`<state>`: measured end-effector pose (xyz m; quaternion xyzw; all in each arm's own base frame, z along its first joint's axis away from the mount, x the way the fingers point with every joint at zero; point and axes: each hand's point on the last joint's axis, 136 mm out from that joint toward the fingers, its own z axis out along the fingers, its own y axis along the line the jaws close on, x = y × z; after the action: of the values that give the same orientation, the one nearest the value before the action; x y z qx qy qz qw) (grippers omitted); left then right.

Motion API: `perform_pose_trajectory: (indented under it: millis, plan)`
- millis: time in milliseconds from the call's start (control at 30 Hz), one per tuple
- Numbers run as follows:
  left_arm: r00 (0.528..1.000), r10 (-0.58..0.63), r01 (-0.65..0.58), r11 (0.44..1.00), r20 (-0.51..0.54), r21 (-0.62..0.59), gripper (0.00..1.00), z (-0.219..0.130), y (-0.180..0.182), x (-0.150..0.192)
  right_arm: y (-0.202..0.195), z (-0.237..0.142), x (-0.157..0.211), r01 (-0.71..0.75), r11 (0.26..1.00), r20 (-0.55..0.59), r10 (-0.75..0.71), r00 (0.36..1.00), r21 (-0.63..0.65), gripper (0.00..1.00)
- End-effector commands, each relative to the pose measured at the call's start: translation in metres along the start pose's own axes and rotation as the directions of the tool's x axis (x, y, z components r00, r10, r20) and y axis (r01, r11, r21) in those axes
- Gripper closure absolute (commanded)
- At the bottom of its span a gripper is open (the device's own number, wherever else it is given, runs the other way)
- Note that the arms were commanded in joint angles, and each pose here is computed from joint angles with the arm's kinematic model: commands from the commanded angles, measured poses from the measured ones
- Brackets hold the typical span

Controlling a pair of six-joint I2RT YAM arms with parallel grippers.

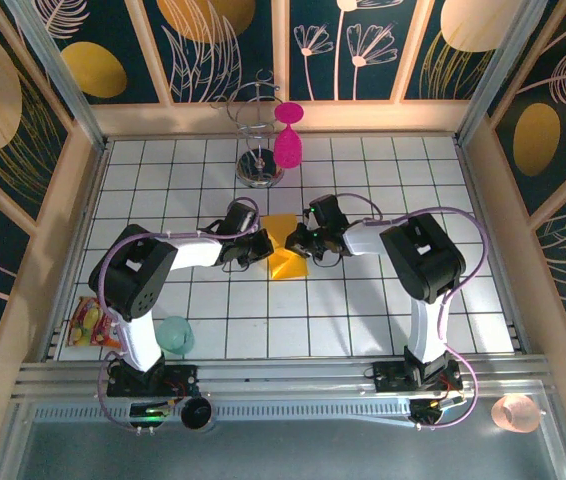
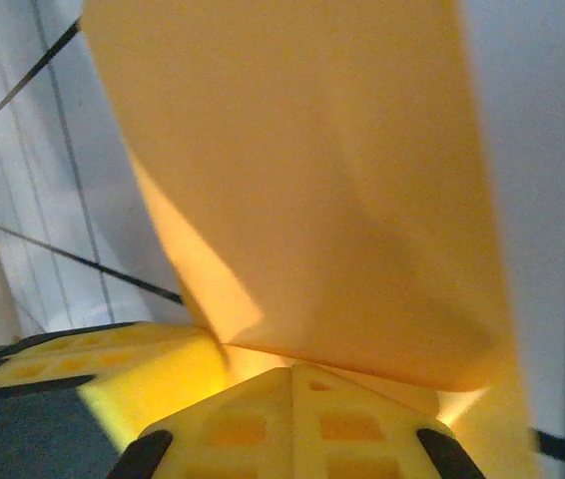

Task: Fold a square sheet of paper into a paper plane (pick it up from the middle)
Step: Fold the triangle a second time at the center of the table.

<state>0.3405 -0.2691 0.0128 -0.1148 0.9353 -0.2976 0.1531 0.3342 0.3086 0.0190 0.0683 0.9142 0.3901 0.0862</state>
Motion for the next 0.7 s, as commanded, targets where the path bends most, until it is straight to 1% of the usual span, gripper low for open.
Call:
perform_pose_trajectory:
  millis: [0, 167, 300, 367, 433, 567, 667]
  plan:
    - [0.999, -0.021, 0.014, 0.987, -0.041, -0.162, 1.00, 0.008, 0.044, 0.018, -0.028, -0.005, -0.004, -0.039, 0.998, 0.035, 0.037, 0.999, 0.058, 1.00]
    - [0.998, -0.026, 0.018, 0.984, -0.048, -0.177, 1.00, 0.010, 0.051, 0.021, -0.044, -0.023, -0.020, -0.086, 0.993, 0.107, 0.077, 0.991, 0.077, 1.00]
    - [0.999, -0.016, 0.008, 0.986, -0.046, -0.166, 1.00, 0.010, 0.047, 0.019, -0.051, -0.044, -0.039, -0.112, 0.989, 0.185, 0.093, 0.978, 0.092, 1.00]
    - [0.999, -0.007, 0.000, 0.988, -0.043, -0.154, 1.00, 0.009, 0.042, 0.017, -0.045, -0.054, -0.047, -0.096, 0.991, 0.221, 0.074, 0.972, 0.091, 1.00]
    - [0.999, 0.001, -0.006, 0.990, -0.039, -0.142, 1.00, 0.009, 0.037, 0.014, -0.030, -0.062, -0.052, -0.047, 0.996, 0.242, 0.027, 0.970, 0.079, 1.00]
    - [0.999, 0.024, -0.028, 0.992, -0.037, -0.122, 1.00, 0.009, 0.028, 0.009, 0.005, -0.055, -0.040, 0.060, 0.998, 0.202, -0.066, 0.977, 0.036, 1.00]
    - [0.999, 0.030, -0.035, 0.993, -0.039, -0.113, 1.00, 0.009, 0.025, 0.007, 0.019, -0.036, -0.025, 0.084, 0.996, 0.135, -0.083, 0.987, -0.004, 1.00]
